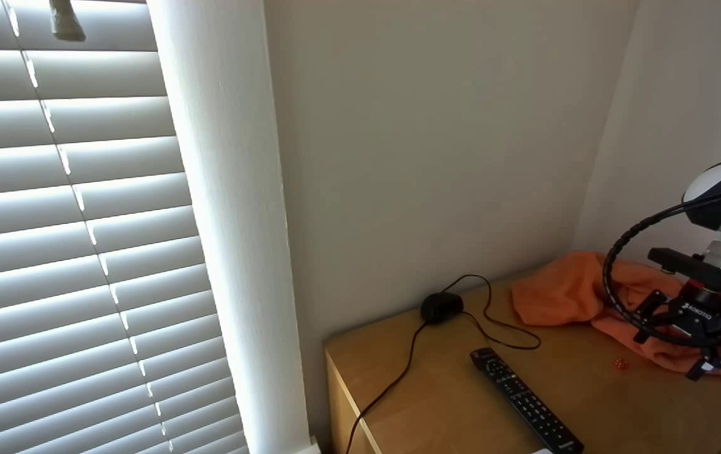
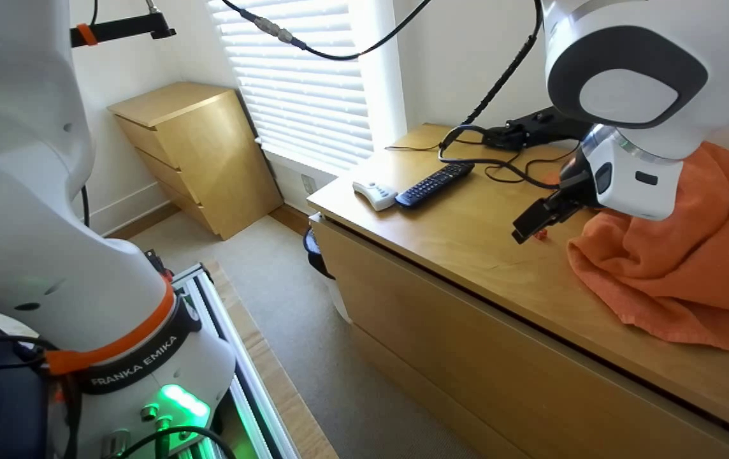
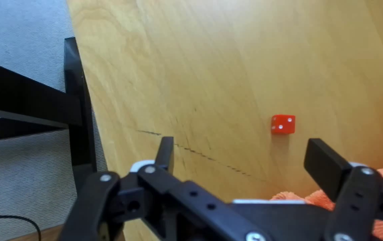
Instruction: Turn over the dice on the table
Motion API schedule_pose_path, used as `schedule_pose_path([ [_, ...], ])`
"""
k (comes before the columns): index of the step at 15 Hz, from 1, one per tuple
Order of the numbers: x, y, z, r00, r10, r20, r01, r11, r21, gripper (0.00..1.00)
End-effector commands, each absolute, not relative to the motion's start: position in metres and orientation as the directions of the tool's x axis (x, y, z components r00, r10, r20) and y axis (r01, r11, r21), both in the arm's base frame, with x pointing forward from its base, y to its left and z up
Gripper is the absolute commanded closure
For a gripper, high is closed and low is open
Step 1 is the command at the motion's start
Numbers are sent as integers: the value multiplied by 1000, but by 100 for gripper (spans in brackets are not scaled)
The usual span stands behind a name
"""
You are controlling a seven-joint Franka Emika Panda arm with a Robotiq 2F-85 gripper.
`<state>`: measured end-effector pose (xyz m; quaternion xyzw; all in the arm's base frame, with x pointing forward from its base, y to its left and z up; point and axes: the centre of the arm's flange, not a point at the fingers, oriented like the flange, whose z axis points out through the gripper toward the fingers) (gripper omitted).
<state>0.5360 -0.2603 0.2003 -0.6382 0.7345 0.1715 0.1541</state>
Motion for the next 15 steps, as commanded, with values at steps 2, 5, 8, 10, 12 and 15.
schedule_pose_path([
  [2, 548, -274, 181, -137, -854, -502, -991, 119, 68, 0],
  [5, 550, -277, 172, -116, -844, -524, -993, 93, 71, 0],
  [8, 552, -279, 164, -82, -834, -545, -996, 57, 63, 0],
  [10, 553, -279, 160, -65, -828, -556, -998, 39, 58, 0],
  [12, 555, -279, 156, -49, -823, -565, -999, 28, 45, 0],
  [15, 560, -280, 154, -48, -809, -585, -999, 41, 26, 0],
])
